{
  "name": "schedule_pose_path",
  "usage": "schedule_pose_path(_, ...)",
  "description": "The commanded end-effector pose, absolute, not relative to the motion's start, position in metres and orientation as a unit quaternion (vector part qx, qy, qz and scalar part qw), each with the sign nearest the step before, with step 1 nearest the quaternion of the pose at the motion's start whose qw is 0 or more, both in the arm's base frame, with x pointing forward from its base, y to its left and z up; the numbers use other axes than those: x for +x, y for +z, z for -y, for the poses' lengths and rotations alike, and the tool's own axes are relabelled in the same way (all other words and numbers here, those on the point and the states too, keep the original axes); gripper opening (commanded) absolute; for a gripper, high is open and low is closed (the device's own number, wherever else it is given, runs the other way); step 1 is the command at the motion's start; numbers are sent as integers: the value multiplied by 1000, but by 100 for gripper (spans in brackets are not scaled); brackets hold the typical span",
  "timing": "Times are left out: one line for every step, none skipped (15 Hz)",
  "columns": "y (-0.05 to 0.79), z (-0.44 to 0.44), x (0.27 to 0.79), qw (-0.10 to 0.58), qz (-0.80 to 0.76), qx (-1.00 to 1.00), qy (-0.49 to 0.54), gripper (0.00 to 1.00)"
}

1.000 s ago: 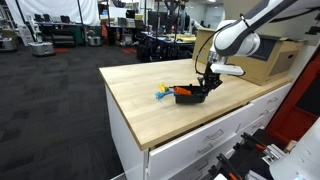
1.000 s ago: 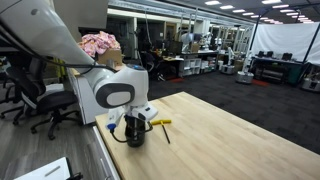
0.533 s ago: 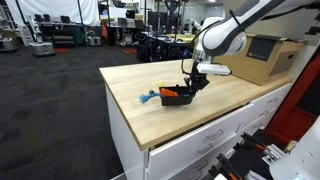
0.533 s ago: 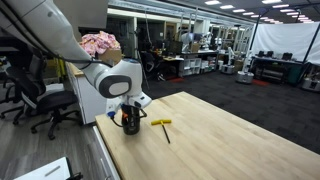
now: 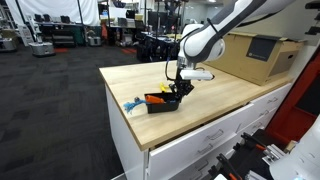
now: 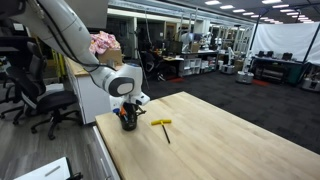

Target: Move the black bowl to the left

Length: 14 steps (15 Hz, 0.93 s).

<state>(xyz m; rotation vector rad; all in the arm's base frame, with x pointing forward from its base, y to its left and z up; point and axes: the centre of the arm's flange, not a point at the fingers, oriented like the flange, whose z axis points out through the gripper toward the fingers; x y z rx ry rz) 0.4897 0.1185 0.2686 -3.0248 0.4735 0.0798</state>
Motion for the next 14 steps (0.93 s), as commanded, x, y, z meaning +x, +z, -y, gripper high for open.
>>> schedule_pose_path(261, -137, 510, 36, -143, -988, 33, 2)
schedule_pose_path(260, -140, 511, 35, -141, -989, 34, 2)
schedule_pose_path(260, -142, 513, 34, -140, -989, 34, 22)
schedule_pose_path(260, -142, 515, 32, -139, -989, 33, 34)
schedule_pose_path(260, -141, 515, 33, -137, -989, 34, 40)
schedule_pose_path(261, -140, 515, 34, -134, -990, 34, 47)
schedule_pose_path(262, -138, 515, 37, -131, -990, 38, 54)
schedule_pose_path(264, -136, 514, 38, -130, -990, 38, 60)
schedule_pose_path(267, -135, 514, 38, -130, -990, 38, 68)
schedule_pose_path(271, -133, 512, 37, -131, -990, 35, 74)
schedule_pose_path(276, -131, 508, 38, -129, -990, 29, 82)
schedule_pose_path(281, -130, 506, 40, -126, -991, 26, 88)
schedule_pose_path(287, -128, 502, 44, -119, -992, 24, 95)
schedule_pose_path(294, -127, 499, 47, -112, -992, 23, 99)
